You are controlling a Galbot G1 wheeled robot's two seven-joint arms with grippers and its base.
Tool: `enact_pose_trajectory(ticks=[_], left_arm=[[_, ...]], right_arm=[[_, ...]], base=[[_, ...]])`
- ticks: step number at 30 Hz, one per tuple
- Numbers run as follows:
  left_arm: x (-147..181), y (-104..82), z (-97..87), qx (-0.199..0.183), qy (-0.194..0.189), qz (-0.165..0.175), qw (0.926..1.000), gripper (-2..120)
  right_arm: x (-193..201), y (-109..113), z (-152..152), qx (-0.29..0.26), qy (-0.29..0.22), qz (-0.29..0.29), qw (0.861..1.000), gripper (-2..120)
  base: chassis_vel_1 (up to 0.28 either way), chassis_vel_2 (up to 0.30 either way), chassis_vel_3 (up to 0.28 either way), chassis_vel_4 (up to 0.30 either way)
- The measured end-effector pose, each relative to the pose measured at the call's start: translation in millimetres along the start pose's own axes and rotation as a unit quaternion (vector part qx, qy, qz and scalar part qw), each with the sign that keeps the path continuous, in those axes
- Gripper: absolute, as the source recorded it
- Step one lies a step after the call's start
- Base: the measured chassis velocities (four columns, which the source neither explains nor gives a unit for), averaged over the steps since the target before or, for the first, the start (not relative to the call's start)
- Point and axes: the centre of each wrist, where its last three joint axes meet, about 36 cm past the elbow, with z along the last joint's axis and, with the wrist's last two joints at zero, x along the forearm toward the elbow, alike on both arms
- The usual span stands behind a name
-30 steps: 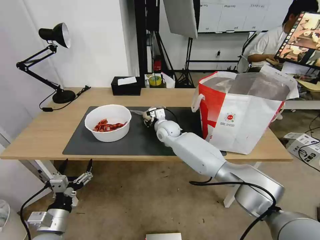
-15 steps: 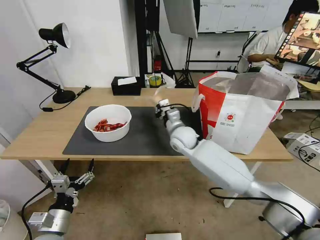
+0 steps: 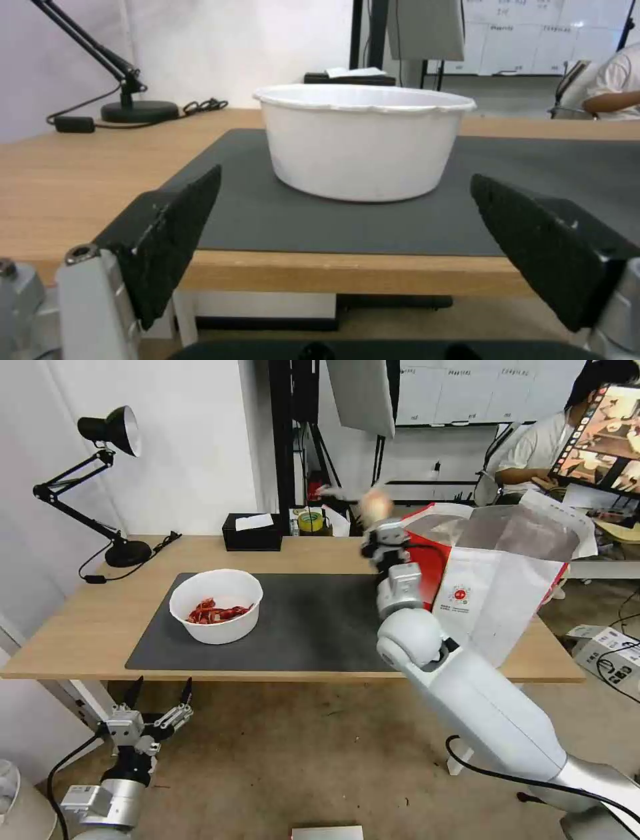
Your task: Pick up the trash from the table and place it into the takeout bag.
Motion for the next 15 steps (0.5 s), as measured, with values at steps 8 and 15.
enact_pose_trajectory(ticks=[8, 15], left_arm=[[1.8, -2.2, -0.3, 0.000, 0.000, 0.000, 1.0000, 100], [1.1, -7.6, 1.5, 0.003, 0.001, 0.005, 1.0000, 100]], right_arm=[[-21.3, -38.5, -18.9, 0.011, 0.017, 0.093, 0.995, 8], [-25.4, -70.3, -24.0, 0.004, 0.051, 0.113, 0.992, 7]], base=[[0.000, 0.000, 0.000, 0.000], [0.000, 0.000, 0.000, 0.000]])
